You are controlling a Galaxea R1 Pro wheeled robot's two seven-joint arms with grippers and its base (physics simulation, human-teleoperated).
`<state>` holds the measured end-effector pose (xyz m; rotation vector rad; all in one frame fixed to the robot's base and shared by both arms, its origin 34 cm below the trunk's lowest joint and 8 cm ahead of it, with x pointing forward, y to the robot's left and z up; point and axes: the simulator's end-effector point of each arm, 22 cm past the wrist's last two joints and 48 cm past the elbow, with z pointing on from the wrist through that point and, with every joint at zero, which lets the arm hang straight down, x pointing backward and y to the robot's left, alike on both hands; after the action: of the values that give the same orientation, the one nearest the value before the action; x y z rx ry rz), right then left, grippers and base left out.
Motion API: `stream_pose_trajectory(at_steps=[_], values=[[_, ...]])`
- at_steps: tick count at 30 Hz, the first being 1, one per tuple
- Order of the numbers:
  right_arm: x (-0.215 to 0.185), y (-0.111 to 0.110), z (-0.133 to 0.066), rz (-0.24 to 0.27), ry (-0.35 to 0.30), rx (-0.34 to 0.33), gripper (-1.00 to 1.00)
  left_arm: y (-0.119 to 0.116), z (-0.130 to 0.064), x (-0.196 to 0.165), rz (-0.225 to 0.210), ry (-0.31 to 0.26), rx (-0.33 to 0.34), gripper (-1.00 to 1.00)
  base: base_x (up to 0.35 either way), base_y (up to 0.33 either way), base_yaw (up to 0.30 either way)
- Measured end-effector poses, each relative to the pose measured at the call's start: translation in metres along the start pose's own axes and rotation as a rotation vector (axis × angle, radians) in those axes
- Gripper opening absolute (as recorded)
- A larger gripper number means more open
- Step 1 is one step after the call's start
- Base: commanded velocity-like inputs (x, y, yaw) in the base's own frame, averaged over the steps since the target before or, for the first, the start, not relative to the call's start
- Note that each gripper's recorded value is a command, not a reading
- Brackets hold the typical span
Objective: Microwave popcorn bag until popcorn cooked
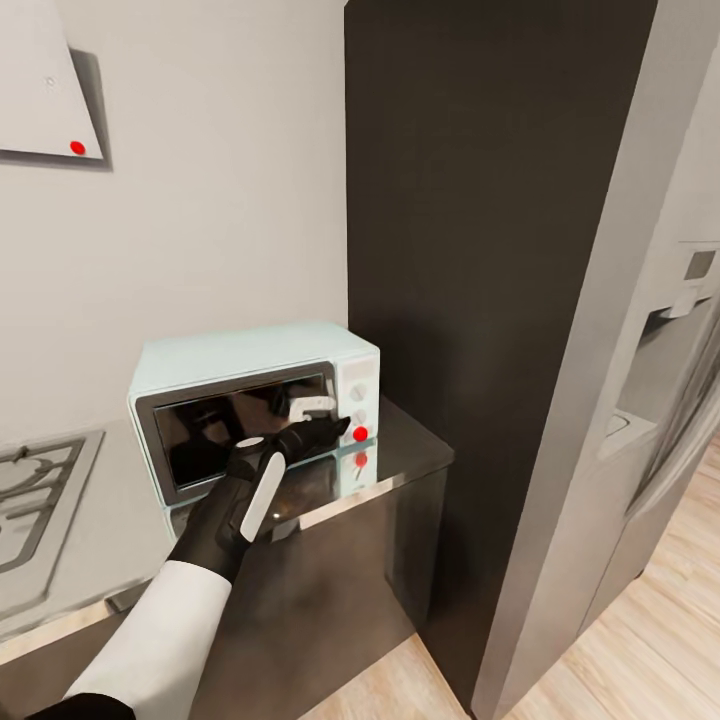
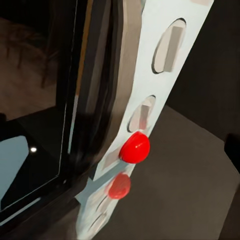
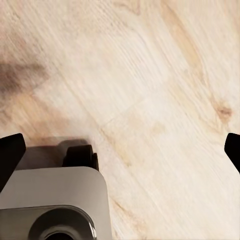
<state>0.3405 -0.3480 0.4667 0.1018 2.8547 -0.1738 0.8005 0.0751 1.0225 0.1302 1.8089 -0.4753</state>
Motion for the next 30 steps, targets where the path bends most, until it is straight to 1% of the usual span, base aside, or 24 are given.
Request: stream_pose_trajectory(at_steps=[4, 6, 7, 8, 30], values=[[0.000, 0.000, 0.000, 0.000, 0.000, 0.000, 1.00, -0.001, 0.000, 0.000, 0.000, 0.000, 0.001, 1.00, -0.049, 0.000, 0.000], [0.000, 0.000, 0.000, 0.000, 0.001, 0.000, 1.00, 0.011, -0.001, -0.005, -0.034, -0.014, -0.016, 1.00, -0.261, 0.000, 0.000], [0.000, 0.000, 0.000, 0.000, 0.001, 0.000, 1.00, 0.020, -0.003, -0.007, -0.032, -0.019, -0.039, 1.00, -0.310, 0.000, 0.000], [0.000, 0.000, 0.000, 0.000, 0.001, 0.000, 1.00, 0.021, -0.003, -0.007, -0.027, -0.019, -0.043, 1.00, -0.325, 0.000, 0.000], [0.000, 0.000, 0.000, -0.001, 0.003, 0.000, 1.00, 0.020, -0.002, -0.004, -0.031, -0.013, -0.043, 1.00, -0.329, 0.000, 0.000]])
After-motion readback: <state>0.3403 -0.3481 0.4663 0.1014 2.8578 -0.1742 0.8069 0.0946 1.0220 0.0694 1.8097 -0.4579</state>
